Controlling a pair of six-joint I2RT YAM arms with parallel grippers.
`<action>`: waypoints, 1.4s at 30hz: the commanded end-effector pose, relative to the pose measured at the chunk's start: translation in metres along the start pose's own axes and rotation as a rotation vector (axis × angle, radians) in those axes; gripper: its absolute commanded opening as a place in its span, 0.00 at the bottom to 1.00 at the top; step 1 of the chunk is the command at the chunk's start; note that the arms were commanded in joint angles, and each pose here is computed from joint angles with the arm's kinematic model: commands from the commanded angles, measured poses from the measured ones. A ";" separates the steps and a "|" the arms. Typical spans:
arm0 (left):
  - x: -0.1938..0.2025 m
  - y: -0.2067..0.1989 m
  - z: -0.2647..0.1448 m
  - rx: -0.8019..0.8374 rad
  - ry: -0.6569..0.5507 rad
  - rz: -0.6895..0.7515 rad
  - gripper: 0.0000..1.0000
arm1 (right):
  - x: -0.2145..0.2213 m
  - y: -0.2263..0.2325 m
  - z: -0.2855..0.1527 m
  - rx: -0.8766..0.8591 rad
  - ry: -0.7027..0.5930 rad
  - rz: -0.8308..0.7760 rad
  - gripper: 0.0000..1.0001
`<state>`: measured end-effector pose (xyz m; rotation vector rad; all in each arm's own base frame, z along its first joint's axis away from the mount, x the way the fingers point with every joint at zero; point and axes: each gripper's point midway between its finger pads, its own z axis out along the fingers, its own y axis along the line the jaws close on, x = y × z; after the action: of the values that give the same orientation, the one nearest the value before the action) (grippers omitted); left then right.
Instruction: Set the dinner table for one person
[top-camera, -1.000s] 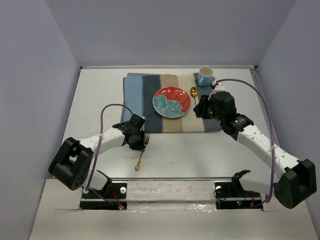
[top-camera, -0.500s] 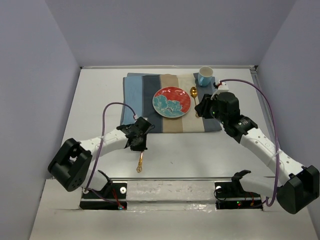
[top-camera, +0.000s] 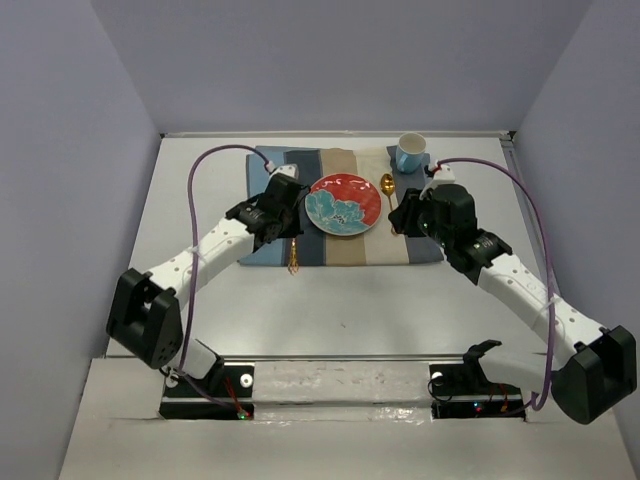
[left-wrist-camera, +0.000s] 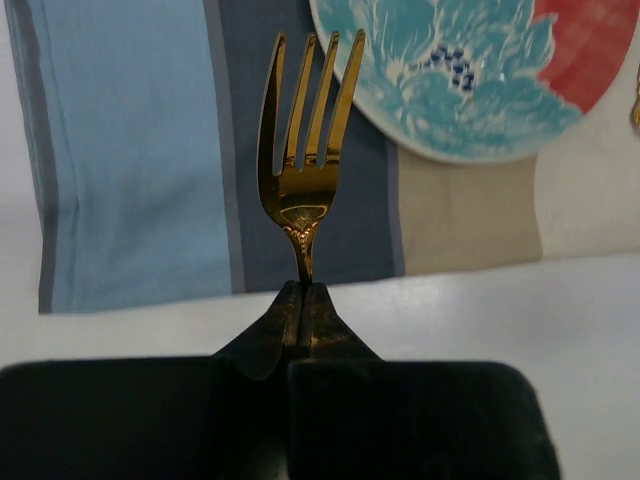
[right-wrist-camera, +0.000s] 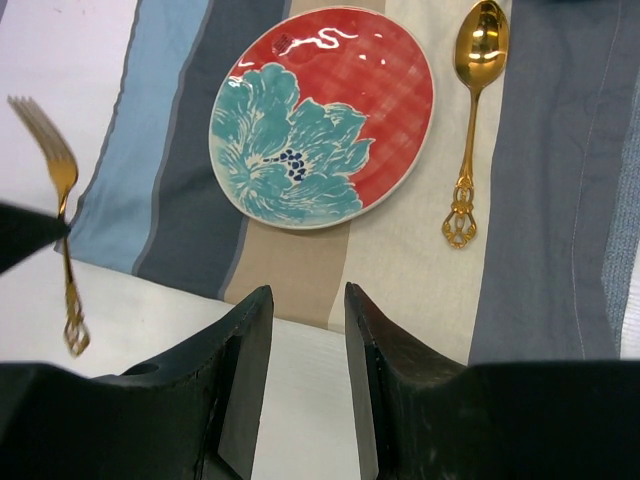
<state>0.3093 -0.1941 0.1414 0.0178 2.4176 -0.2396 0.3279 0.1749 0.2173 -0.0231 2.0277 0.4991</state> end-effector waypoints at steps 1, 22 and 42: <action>-0.054 -0.004 0.030 -0.012 -0.111 0.005 0.00 | -0.010 0.003 0.004 -0.015 -0.053 0.004 0.41; -0.110 0.043 0.146 -0.073 -0.045 -0.021 0.00 | -0.001 0.003 0.012 -0.022 -0.027 0.004 0.40; -0.108 0.055 0.158 -0.091 -0.065 -0.032 0.54 | 0.005 0.003 0.018 -0.025 -0.004 0.001 0.40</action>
<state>0.4887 -0.1610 0.0613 -0.0618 2.4393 -0.1117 0.3345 0.1830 0.1964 -0.0362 2.0667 0.5098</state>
